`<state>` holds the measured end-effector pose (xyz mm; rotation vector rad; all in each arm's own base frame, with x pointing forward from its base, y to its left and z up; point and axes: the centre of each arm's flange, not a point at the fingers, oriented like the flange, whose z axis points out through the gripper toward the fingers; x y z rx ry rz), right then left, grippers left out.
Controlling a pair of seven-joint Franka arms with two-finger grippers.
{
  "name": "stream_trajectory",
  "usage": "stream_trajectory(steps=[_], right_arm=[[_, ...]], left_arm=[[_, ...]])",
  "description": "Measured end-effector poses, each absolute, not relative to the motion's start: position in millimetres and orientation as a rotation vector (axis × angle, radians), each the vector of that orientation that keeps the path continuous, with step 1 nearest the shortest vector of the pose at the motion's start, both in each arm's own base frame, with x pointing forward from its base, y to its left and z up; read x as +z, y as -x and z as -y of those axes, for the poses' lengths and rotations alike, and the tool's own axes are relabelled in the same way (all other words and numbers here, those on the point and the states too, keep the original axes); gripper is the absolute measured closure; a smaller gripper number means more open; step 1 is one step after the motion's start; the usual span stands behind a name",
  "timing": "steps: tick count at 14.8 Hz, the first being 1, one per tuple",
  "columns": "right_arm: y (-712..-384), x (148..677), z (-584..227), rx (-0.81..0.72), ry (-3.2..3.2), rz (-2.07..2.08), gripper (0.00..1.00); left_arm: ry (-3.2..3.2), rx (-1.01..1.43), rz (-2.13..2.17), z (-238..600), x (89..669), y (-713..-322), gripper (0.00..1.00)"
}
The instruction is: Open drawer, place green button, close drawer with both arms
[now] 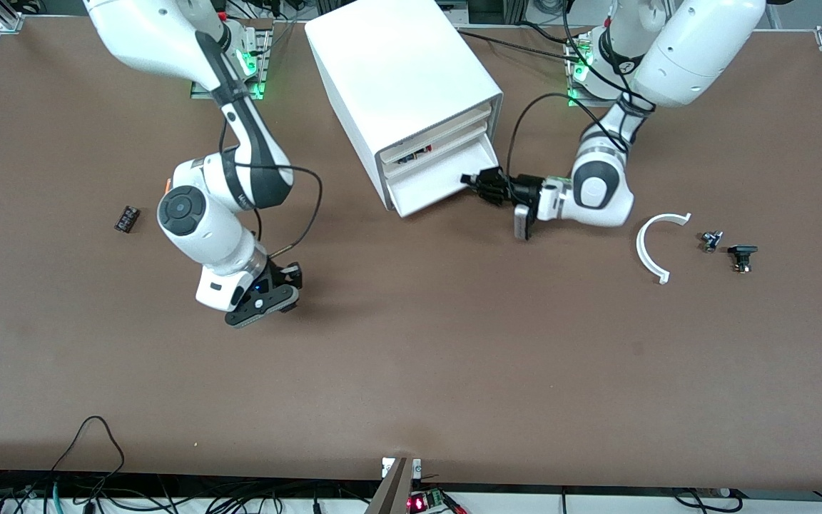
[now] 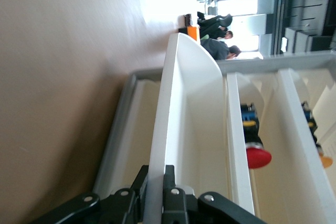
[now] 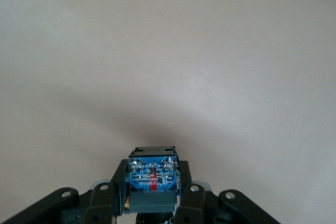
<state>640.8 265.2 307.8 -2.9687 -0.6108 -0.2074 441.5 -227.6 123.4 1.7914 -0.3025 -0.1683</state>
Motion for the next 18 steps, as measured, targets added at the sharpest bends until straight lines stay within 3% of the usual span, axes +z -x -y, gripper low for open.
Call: stream_trajectory(steps=[5, 9, 12, 18], right_arm=[[-633, 359, -309, -0.012, 3.065, 0.197, 0.59], [-618, 384, -357, 0.028, 3.133, -0.184, 0.59], [-607, 393, -386, 0.039, 3.113, -0.484, 0.59], [-585, 421, -442, -0.005, 2.924, -1.097, 0.59]], left_arm=[[-1.864, -0.129, 0.329, 196, 136, -507, 0.85], [-1.884, -0.120, 0.339, 180, 137, -535, 0.85], [-1.922, -0.114, 0.322, 165, 139, -548, 0.65], [-2.064, -0.259, 0.330, 131, 194, -591, 0.08]])
